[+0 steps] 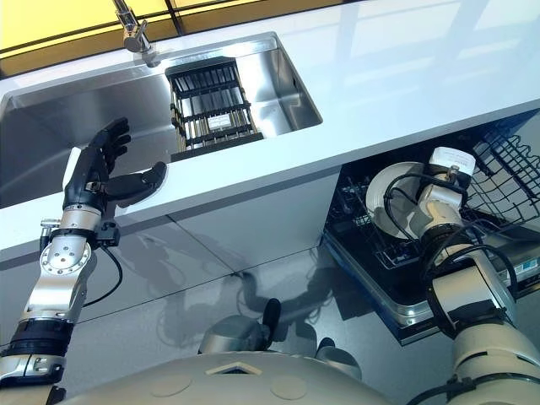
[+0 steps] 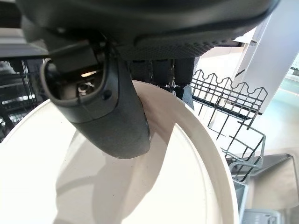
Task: Pick up plates and place into dishwasher.
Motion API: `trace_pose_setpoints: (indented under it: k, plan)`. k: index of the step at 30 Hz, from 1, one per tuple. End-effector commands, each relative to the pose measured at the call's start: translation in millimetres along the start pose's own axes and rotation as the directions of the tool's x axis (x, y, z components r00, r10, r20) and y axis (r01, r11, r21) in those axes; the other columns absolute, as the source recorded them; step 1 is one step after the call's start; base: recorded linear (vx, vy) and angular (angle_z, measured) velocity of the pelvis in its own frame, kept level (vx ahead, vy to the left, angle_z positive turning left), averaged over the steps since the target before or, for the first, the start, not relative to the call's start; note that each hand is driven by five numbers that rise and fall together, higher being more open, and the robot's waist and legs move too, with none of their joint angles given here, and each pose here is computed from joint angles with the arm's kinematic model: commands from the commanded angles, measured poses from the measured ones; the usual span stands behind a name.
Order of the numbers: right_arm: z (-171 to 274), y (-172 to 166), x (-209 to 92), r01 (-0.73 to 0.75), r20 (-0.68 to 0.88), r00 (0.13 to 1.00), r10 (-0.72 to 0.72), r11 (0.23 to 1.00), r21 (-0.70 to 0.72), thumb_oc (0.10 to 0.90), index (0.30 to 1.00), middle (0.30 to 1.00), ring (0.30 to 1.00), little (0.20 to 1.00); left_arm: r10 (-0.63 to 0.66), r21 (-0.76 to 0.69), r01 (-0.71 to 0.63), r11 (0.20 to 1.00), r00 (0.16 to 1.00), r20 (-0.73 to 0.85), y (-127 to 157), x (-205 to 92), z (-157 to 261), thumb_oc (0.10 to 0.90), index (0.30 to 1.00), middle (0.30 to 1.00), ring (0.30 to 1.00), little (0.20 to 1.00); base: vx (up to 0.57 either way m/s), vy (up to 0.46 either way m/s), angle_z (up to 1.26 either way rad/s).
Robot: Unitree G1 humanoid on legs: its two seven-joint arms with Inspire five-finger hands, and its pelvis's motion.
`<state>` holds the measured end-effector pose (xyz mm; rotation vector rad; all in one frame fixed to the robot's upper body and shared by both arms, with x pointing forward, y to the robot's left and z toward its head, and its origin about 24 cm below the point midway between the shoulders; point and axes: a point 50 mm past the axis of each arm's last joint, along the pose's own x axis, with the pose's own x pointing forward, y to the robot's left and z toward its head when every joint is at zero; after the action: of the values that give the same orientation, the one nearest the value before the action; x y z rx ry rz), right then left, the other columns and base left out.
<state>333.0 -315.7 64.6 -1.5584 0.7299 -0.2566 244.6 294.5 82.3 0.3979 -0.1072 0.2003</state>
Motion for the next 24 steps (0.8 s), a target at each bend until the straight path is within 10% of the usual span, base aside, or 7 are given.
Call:
trace_pose_setpoints:
  k: [1, 7, 10, 12, 24]
  plan:
    - [17.7, -41.8, 0.9, 0.147, 0.037, 0.989, -0.145, 0.985, -0.087, 0.1, 0.3, 0.3, 0.3, 0.2, -0.002, 0.014, -0.001, 1.0, 0.981, 0.194, 3.3, 17.5, 37.3, 0.8, 0.9, 0.9, 0.9, 0.9, -0.01, 0.031, 0.05]
    - [25.4, -27.8, 0.7, 0.069, 0.034, 0.997, -0.067, 0.996, -0.056, 0.125, 0.321, 0.321, 0.321, 0.225, -0.027, 0.002, 0.027, 1.0, 0.978, 0.209, -1.7, 17.1, 40.2, 0.8, 0.9, 0.9, 0.9, 0.9, -0.01, 0.017, 0.11]
    - [30.1, -21.3, -0.2, 0.035, 0.052, 0.998, -0.034, 0.999, -0.009, 0.331, 0.498, 0.498, 0.498, 0.431, -0.038, -0.001, 0.039, 0.999, 0.976, 0.215, -1.8, 17.3, 41.0, 0.8, 0.9, 0.9, 0.9, 0.9, 0.0, 0.004, 0.16]
    - [37.9, -19.0, -2.3, 0.012, 0.095, 0.995, -0.017, 0.998, 0.055, 0.8, 0.9, 0.9, 0.9, 0.9, -0.047, -0.001, 0.049, 0.999, 0.975, 0.215, -2.1, 17.0, 41.4, 0.8, 0.9, 0.9, 0.9, 0.9, 0.02, -0.001, 0.08]
    - [72.7, -42.5, -38.3, -0.038, 0.386, 0.902, -0.193, 0.855, 0.518, 0.8, 0.9, 0.9, 0.9, 0.9, -0.001, -0.003, 0.002, 1.0, 0.979, 0.202, 5.4, 9.3, 33.9, 0.8, 0.9, 0.9, 0.9, 0.9, 0.0, 0.0, 0.0]
